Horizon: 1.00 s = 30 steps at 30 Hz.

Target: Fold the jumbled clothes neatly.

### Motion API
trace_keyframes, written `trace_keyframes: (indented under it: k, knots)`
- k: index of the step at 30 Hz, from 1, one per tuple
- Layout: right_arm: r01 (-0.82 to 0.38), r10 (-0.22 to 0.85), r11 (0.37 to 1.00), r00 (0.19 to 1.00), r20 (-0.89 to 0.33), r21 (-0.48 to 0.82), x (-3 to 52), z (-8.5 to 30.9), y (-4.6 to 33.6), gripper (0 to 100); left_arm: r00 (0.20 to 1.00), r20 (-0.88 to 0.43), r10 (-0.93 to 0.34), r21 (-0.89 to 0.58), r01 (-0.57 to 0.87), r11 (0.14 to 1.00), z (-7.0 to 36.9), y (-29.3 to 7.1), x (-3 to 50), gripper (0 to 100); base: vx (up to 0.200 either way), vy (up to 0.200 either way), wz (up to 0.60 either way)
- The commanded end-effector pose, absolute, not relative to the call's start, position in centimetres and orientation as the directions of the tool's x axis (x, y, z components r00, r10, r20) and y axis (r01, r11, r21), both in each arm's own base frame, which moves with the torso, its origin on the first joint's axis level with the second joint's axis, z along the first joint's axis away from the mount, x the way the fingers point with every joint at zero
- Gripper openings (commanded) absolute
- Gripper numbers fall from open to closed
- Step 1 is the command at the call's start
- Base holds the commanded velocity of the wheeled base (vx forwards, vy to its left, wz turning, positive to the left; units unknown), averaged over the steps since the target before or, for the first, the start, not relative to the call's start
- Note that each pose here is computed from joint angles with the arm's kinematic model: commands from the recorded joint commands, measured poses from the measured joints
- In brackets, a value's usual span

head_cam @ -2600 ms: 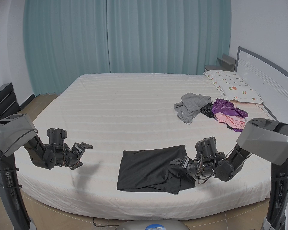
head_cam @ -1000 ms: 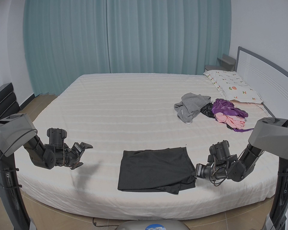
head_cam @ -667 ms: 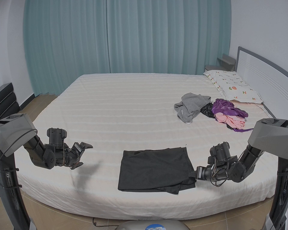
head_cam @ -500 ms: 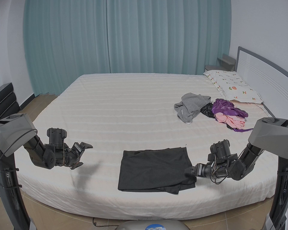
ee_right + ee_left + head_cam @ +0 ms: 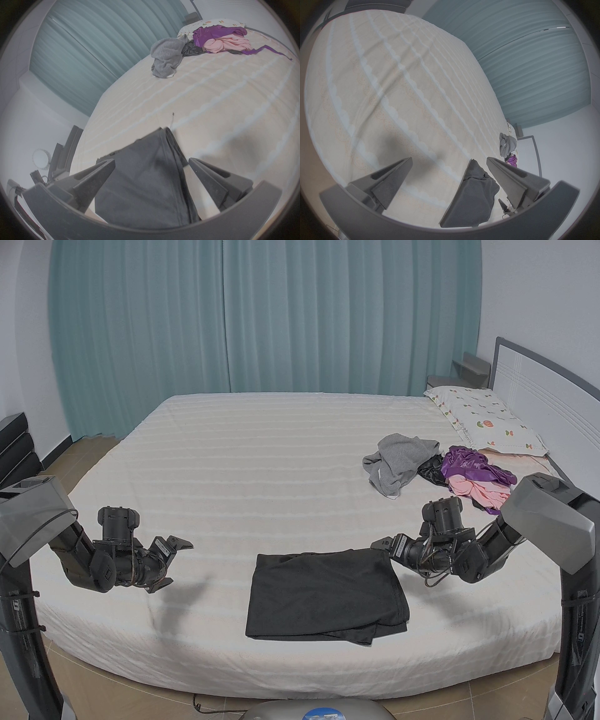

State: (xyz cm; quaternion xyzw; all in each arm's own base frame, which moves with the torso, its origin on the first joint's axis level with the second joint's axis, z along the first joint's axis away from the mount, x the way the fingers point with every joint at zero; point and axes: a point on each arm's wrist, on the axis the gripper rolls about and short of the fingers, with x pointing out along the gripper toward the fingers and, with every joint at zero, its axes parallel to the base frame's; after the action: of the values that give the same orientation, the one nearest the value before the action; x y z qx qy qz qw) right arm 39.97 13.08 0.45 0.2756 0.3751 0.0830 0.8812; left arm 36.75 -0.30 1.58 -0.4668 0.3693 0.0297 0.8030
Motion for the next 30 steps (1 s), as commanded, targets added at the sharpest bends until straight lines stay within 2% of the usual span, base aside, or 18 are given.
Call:
trace_keyframes:
  k: [1,7,8,30]
  knots:
    - [0.097,0.349,0.821,0.695,-0.629,0.563,42.8,-2.2,14.3,100,0.727,-0.620,-0.294,-0.728,-0.395,0.560,1.6,-0.3,36.8,100,0.000,0.000,0.00]
    - [0.108,0.333,0.822,0.704,-0.627,0.558,44.7,-2.9,14.9,100,0.726,-0.622,-0.294,-0.728,-0.396,0.560,1.6,-0.3,36.8,100,0.000,0.000,0.00]
    - [0.112,0.331,0.823,0.702,-0.630,0.557,44.8,-3.0,14.9,0,0.726,-0.622,-0.294,-0.727,-0.395,0.561,1.6,-0.3,36.8,100,0.000,0.000,0.00]
    - [0.199,0.209,0.828,0.759,-0.616,0.525,46.6,-1.8,13.2,0,0.726,-0.622,-0.294,-0.727,-0.395,0.562,1.5,-0.3,36.8,100,0.000,0.000,0.00]
